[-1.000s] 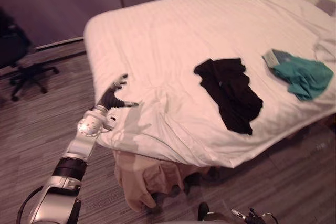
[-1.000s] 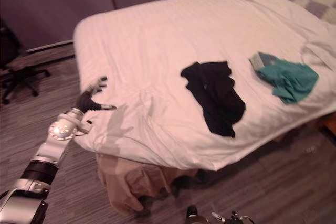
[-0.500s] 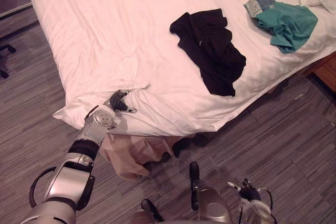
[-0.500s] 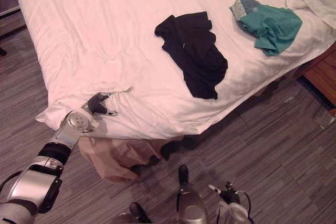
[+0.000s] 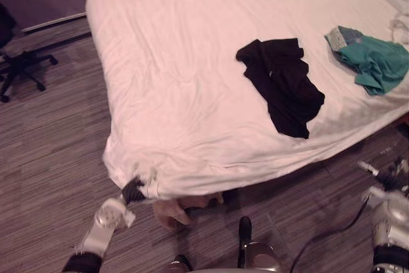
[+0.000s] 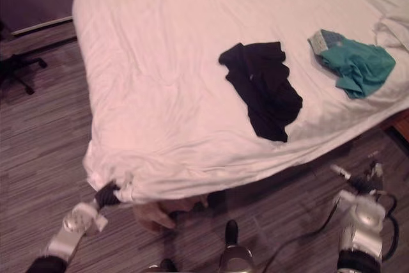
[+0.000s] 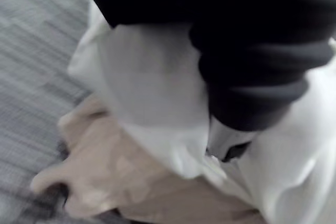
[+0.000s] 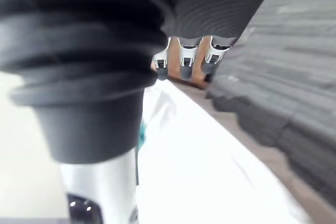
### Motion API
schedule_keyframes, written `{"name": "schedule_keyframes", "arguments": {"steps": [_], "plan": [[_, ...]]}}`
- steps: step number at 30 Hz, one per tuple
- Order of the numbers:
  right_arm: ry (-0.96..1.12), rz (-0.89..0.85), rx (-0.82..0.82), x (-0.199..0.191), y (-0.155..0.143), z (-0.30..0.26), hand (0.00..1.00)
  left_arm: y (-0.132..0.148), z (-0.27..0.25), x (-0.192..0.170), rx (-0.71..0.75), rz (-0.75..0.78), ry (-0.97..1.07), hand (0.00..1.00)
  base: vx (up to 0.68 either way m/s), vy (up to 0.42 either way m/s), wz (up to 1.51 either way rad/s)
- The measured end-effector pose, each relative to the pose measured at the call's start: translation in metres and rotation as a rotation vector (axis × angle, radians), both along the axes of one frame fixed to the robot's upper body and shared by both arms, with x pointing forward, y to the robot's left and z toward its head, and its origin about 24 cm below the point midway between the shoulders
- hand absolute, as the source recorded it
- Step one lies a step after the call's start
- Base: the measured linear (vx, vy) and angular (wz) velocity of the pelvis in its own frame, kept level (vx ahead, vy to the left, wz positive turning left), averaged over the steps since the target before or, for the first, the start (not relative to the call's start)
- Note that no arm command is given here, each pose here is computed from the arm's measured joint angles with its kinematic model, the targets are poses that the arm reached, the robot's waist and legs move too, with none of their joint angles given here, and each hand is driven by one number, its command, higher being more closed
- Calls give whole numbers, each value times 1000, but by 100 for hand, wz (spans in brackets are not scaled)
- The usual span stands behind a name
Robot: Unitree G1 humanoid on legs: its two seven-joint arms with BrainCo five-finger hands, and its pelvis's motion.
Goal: Tidy the bed and pick cloth on bed and put in laundry
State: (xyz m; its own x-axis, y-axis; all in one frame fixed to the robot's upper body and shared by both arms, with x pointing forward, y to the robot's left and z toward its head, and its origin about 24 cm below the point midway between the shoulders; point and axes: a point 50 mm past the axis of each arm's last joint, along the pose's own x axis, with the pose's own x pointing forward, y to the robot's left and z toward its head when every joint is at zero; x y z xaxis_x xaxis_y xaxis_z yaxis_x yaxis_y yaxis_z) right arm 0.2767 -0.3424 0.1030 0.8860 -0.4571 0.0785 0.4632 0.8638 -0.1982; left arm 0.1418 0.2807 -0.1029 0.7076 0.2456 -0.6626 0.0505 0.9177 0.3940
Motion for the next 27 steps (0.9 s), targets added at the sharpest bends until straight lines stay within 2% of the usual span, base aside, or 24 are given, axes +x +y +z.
{"name": "schedule_keyframes", "arguments": {"steps": [1, 3, 5, 7, 8, 11, 13, 16, 19, 21, 23, 27], "plan": [[4, 50, -33, 6, 9, 3, 100, 7, -5, -11, 7, 63, 33, 0, -110, -30, 17], [21, 232, -120, 23, 39, 12, 100, 23, -19, -56, 29, 273, 157, 0, -57, -16, 31], [39, 372, -172, 36, 63, 16, 100, 28, -28, -90, 36, 384, 266, 0, -22, 5, 40], [50, 508, -206, 47, 88, 20, 100, 23, -36, -121, 28, 466, 380, 0, -5, 20, 45], [46, 626, -219, 55, 112, 23, 100, 15, -42, -145, 4, 518, 469, 0, -3, 29, 43], [-8, 808, -166, 67, 157, 32, 100, 2, -47, -164, -36, 560, 541, 0, -5, 24, 38], [-68, 953, -150, 73, 195, 46, 100, -6, -50, -161, -77, 568, 520, 0, -62, 25, 39], [-148, 1206, -101, 69, 259, 66, 100, -12, -51, -132, -126, 525, 405, 0, -115, 14, 33], [-100, 1323, -97, 66, 289, 63, 100, -19, -45, -85, -125, 402, 255, 0, -129, 34, 18], [36, 1327, -73, 70, 292, 38, 100, -29, -39, -52, -131, 300, 154, 0, -94, 59, 14], [218, 1278, -32, 77, 281, 2, 100, -42, -33, -26, -145, 202, 79, 0, -28, 63, 7], [539, 1170, 95, 73, 240, -68, 100, -72, -21, 17, -190, 44, -56, 0, 4, 51, 0]]}}
